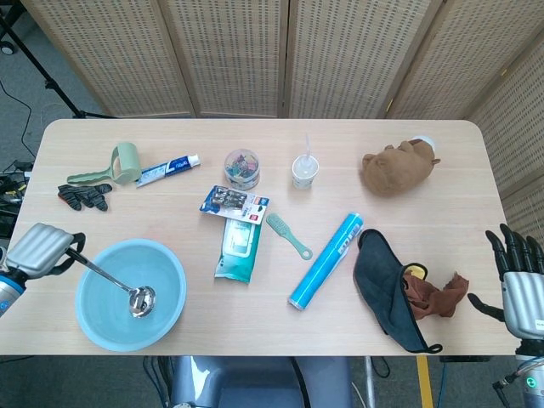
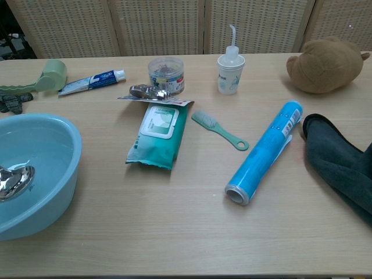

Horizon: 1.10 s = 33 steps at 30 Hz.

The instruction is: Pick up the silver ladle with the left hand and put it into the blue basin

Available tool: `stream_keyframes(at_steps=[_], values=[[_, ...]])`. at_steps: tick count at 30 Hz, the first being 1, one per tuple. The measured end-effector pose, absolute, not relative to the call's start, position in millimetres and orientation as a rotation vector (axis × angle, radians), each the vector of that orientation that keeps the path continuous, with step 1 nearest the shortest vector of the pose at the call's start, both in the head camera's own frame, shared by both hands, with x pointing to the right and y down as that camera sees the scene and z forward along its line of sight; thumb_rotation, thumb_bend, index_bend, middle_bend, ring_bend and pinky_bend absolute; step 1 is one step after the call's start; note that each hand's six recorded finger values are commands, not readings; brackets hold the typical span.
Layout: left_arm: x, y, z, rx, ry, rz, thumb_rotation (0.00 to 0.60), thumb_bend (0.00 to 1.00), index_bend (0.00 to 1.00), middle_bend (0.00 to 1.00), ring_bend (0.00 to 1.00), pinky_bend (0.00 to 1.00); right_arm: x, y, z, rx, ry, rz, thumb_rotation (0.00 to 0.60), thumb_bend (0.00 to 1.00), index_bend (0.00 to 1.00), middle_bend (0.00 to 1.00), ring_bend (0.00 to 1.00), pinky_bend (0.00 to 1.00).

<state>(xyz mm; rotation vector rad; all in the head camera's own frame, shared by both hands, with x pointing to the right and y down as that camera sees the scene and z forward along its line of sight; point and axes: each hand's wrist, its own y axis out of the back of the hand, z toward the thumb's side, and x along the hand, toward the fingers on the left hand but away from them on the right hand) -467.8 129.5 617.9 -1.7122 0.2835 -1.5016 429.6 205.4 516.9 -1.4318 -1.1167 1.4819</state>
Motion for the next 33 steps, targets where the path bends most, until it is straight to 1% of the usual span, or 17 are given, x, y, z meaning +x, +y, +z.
stream_keyframes(at_steps=[8, 16, 25, 33], values=[[-437.9, 128.6, 621.2, -1.636, 0.093, -1.525, 0.6, 0.68, 0.9, 1.0, 0.99, 1.0, 432.8, 203.3, 519.8, -1.433, -1.119, 1.493, 0.6, 0.0, 0.0, 0.0, 0.0, 0.0], [-425.4, 120.6, 632.2, -1.569, -0.034, -1.611, 0.6, 0.68, 0.91, 1.0, 0.99, 1.0, 433.2, 203.0, 521.3, -1.432, -1.115, 1.497, 0.6, 0.0, 0.0, 0.0, 0.0, 0.0], [-401.1, 107.6, 637.9, -1.526, -0.054, -1.659, 0.6, 0.69, 0.91, 1.0, 0.99, 1.0, 435.7, 202.2, 521.5, -1.429, -1.12, 1.504, 0.6, 0.0, 0.0, 0.0, 0.0, 0.0], [-378.9, 97.5, 635.7, -1.526, 0.032, -1.62, 0.6, 0.69, 0.91, 1.0, 0.99, 1.0, 436.1, 201.9, 520.7, -1.435, -1.123, 1.501, 0.6, 0.0, 0.0, 0.0, 0.0, 0.0]])
